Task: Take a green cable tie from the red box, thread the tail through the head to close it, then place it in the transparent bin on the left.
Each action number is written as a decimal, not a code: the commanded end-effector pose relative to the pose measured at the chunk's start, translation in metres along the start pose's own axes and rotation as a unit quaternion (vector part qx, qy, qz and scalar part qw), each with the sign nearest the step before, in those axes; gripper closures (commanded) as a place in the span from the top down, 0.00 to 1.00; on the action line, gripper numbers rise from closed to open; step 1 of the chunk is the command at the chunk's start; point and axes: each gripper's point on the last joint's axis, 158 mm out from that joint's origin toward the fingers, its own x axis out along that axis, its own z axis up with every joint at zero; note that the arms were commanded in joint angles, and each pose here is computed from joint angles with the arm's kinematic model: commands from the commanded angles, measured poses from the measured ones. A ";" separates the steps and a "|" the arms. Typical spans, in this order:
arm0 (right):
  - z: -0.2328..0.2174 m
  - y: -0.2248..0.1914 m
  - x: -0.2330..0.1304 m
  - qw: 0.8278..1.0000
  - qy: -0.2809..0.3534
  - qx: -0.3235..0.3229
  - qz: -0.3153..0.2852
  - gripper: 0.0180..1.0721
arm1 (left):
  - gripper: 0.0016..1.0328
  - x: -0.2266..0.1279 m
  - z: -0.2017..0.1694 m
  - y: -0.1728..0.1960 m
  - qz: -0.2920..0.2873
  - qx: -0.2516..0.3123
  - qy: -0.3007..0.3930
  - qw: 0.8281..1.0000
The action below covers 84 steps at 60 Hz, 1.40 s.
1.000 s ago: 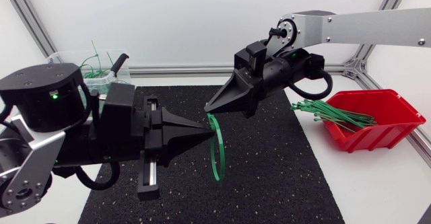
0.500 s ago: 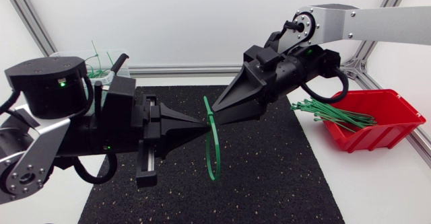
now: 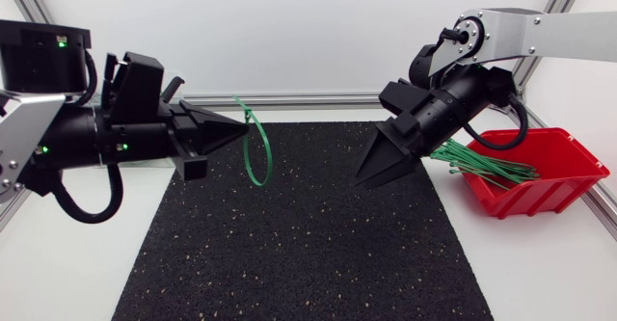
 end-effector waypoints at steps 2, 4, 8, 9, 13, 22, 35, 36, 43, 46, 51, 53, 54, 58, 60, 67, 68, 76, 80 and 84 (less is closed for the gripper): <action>-0.006 -0.004 -0.005 0.999 0.001 -0.028 -0.032 0.96 | 0.03 -0.026 0.034 0.048 0.078 0.020 -0.018 0.997; -0.006 -0.006 -0.008 0.999 -0.003 -0.025 -0.036 0.96 | 0.03 -0.035 0.037 0.066 0.101 0.017 -0.013 0.995; -0.006 -0.009 -0.012 0.999 -0.008 -0.020 -0.043 0.96 | 0.03 -0.051 0.042 0.103 0.156 0.018 -0.005 0.988; -0.006 -0.009 -0.014 0.999 -0.011 -0.020 -0.044 0.96 | 0.03 -0.056 0.045 0.112 0.170 0.019 -0.006 0.985; -0.004 -0.011 -0.020 0.998 -0.024 -0.029 -0.057 0.96 | 0.03 -0.078 0.052 0.149 0.215 0.018 -0.006 0.976; 0.000 -0.018 -0.033 0.993 -0.049 -0.042 -0.103 0.96 | 0.03 -0.124 0.063 0.224 0.299 0.002 -0.008 0.954; -0.004 -0.026 -0.037 0.978 -0.064 -0.057 -0.191 0.96 | 0.03 -0.158 0.070 0.305 0.383 -0.010 0.000 0.924; -0.005 -0.025 -0.036 0.977 -0.065 -0.058 -0.194 0.96 | 0.03 -0.159 0.068 0.310 0.390 -0.010 0.003 0.921; -0.008 -0.018 -0.038 0.974 -0.070 -0.064 -0.207 0.96 | 0.03 -0.161 0.059 0.347 0.428 -0.014 0.019 0.904; -0.009 -0.015 -0.039 0.973 -0.072 -0.067 -0.211 0.96 | 0.04 -0.157 0.050 0.365 0.438 -0.022 0.031 0.898; -0.012 -0.013 -0.040 0.971 -0.074 -0.071 -0.216 0.96 | 0.07 -0.149 0.032 0.391 0.449 -0.039 0.055 0.891; -0.013 -0.012 -0.039 0.970 -0.072 -0.072 -0.219 0.96 | 0.08 -0.146 0.023 0.400 0.451 -0.047 0.065 0.889; -0.014 -0.012 -0.039 0.970 -0.071 -0.072 -0.221 0.96 | 0.08 -0.144 0.018 0.405 0.453 -0.051 0.072 0.887; -0.018 -0.012 -0.039 0.969 -0.069 -0.072 -0.227 0.96 | 0.15 -0.141 -0.001 0.421 0.466 -0.057 0.094 0.878; -0.020 -0.013 -0.040 0.968 -0.069 -0.071 -0.229 0.96 | 0.19 -0.138 -0.011 0.426 0.467 -0.062 0.107 0.876; -0.024 -0.012 -0.041 0.966 -0.072 -0.074 -0.237 0.96 | 0.50 -0.130 -0.040 0.431 0.463 -0.071 0.160 0.869; -0.025 -0.013 -0.042 0.965 -0.072 -0.074 -0.240 0.96 | 0.54 -0.131 -0.041 0.431 0.463 -0.072 0.161 0.869; -0.024 -0.013 -0.049 0.957 -0.083 -0.088 -0.263 0.96 | 0.97 -0.136 -0.033 0.419 0.469 -0.070 0.162 0.866; -0.022 -0.014 -0.056 0.949 -0.095 -0.098 -0.285 0.96 | 0.97 -0.141 -0.020 0.411 0.472 -0.064 0.152 0.866; -0.019 -0.021 -0.064 0.939 -0.108 -0.099 -0.312 0.96 | 0.97 -0.143 -0.010 0.402 0.472 -0.059 0.144 0.868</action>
